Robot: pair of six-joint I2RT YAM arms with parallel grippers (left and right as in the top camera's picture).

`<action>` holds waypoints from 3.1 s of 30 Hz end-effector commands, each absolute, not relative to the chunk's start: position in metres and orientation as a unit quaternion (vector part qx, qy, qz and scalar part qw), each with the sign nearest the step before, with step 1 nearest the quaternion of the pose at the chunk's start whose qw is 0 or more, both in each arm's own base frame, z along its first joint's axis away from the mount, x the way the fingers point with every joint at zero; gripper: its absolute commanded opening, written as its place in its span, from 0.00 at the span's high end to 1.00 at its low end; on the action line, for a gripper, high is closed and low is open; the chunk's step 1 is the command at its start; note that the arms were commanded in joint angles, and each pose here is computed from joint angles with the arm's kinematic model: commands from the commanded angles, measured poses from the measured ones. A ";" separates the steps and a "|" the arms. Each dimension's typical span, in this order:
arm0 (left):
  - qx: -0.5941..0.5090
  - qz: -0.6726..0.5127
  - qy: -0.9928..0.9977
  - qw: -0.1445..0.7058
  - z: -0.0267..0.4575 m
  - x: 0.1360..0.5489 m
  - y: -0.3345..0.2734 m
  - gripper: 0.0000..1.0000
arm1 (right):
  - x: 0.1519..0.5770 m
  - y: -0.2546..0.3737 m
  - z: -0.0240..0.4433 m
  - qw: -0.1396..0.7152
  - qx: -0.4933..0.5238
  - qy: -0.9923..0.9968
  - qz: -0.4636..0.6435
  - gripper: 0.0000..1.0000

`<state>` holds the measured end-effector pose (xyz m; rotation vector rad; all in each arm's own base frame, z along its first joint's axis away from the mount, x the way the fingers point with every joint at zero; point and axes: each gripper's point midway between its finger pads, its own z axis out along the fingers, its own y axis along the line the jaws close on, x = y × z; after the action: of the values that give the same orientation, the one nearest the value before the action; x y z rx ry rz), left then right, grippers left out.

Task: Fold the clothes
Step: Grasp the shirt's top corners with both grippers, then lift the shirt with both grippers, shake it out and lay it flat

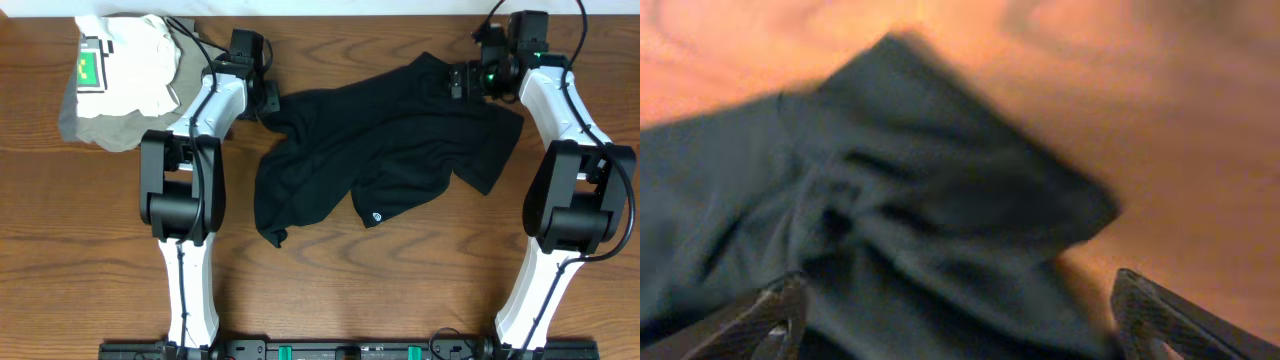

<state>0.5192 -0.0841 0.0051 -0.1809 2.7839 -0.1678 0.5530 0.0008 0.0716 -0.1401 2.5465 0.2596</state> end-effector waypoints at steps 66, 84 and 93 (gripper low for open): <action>-0.038 0.003 0.915 0.401 0.259 0.499 -0.056 0.94 | 0.576 -0.053 0.219 0.456 0.043 0.878 0.137 0.99; -0.054 -0.014 0.826 0.560 0.440 0.370 -0.030 0.94 | 0.375 -0.124 0.464 0.611 0.088 0.787 0.013 0.99; -0.061 -0.033 0.766 0.639 0.505 0.258 -0.010 0.94 | 0.274 -0.119 0.528 0.675 0.092 0.731 -0.033 0.99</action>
<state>0.2883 -0.0288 0.4846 -0.0973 1.8264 -0.1302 0.2894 -0.1137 0.5175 0.2027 1.6719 -0.0126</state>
